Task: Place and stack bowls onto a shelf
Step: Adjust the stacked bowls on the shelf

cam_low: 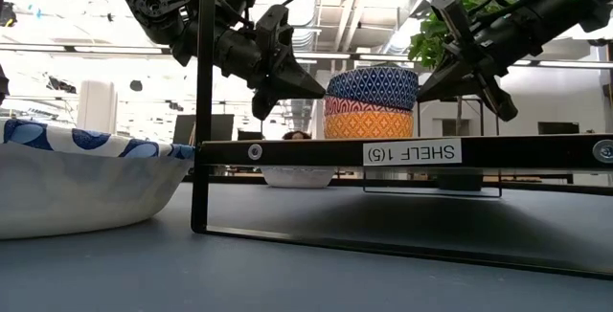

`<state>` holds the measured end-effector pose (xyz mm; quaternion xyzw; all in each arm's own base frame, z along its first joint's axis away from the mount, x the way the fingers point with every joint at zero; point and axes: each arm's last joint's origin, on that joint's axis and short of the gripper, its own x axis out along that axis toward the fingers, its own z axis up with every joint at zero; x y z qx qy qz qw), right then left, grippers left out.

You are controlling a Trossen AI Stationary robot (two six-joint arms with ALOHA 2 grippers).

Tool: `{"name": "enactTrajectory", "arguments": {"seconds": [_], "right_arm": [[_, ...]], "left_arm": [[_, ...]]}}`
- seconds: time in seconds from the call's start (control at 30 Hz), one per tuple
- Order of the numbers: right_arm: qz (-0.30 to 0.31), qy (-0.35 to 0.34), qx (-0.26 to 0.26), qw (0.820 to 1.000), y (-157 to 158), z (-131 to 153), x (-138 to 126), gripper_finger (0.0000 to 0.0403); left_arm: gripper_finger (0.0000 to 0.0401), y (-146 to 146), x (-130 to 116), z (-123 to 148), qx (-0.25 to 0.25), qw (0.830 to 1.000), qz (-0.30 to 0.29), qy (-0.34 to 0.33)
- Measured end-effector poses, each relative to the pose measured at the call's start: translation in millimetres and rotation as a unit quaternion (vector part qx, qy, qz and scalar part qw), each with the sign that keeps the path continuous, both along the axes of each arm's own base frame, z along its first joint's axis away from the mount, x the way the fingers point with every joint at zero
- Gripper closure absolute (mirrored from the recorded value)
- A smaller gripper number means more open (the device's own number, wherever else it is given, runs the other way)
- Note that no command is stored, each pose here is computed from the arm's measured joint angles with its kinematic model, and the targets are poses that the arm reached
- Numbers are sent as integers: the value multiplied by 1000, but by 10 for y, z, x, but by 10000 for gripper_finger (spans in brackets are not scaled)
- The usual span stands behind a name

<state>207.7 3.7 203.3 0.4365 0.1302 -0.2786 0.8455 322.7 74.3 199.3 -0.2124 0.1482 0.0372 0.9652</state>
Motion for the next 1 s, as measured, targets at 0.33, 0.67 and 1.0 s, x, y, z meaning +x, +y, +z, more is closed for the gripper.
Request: {"name": "enactTrajectory", "arguments": {"seconds": [0.33,0.67,1.0], "right_arm": [[2,-3,11,1000,4,-1,1,372],[-1,-6,18,1000,4,-1,1,372],[-4,-6,19,1000,-5,0,2,372]], "left_arm": [[401,68,-11,9,17,1000,15,-5],[401,156,-26,56,-2,999,-16,-33],[401,184,-41,46,-5,999,-11,-32]]}}
